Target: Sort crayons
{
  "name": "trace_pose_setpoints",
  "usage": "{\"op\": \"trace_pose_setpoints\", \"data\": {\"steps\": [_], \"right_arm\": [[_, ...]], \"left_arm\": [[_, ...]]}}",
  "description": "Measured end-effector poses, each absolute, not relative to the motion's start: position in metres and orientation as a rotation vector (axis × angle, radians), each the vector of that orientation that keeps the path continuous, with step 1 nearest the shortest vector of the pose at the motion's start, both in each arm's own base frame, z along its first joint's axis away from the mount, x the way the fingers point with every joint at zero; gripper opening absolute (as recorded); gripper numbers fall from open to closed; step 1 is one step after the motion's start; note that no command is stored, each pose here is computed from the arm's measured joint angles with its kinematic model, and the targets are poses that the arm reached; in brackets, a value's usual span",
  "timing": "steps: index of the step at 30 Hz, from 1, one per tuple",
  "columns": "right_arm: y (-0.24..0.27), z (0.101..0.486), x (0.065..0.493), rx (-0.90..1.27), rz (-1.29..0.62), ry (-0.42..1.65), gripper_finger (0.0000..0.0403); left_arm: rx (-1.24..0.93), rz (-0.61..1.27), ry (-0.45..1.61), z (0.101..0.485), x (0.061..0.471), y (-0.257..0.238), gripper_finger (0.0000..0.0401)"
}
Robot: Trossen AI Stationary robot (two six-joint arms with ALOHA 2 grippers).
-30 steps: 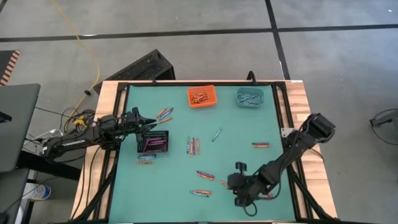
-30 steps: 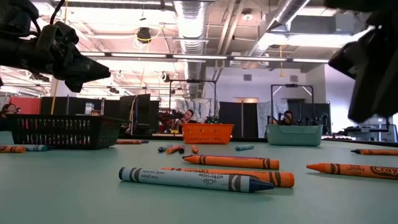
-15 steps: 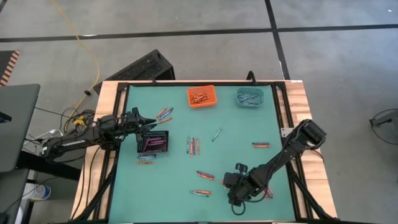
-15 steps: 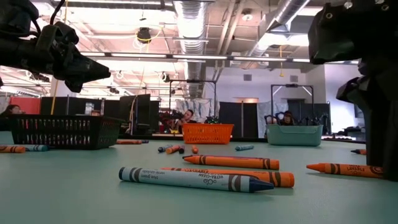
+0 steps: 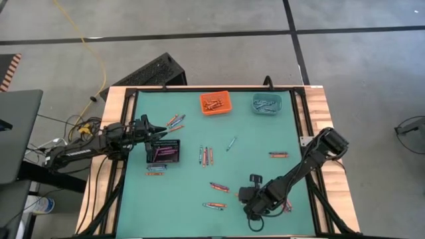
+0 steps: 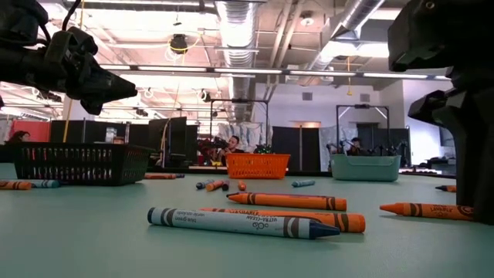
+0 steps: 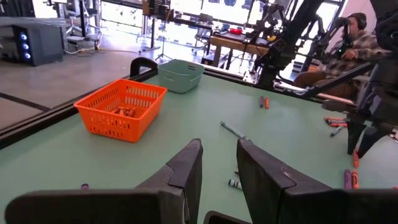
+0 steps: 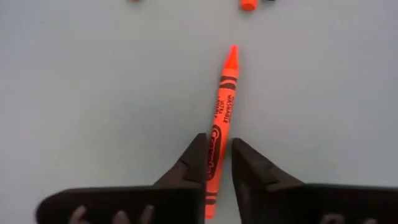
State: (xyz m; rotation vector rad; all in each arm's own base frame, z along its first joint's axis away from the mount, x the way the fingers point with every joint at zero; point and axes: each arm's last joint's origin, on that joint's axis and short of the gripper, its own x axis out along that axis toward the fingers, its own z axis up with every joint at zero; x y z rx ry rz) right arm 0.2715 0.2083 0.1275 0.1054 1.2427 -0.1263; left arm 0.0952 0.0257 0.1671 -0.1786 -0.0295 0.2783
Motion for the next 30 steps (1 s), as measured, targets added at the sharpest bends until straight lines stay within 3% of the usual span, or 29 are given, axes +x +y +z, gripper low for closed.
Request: {"op": "trace_pose_setpoints", "data": {"steps": [6,15,23,30], "right_arm": [[0.206,0.144,0.269,0.13,-0.102,1.216,0.0007],[0.199,0.175,0.265,0.061,-0.107,1.08,0.0005],[0.164,0.198,0.287,-0.275,-0.167,0.9,0.0003],[0.088,0.206,0.331,-0.521,-0.188,0.88,0.0003]], "left_arm": [[-0.179,0.278,-0.03,0.167,0.095,0.026,0.0089],[-0.179,0.278,-0.03,0.167,0.095,0.026,0.0089],[-0.179,0.278,-0.03,0.167,0.095,0.026,0.0089],[-0.179,0.278,-0.03,0.167,0.095,0.026,0.0089]]}}
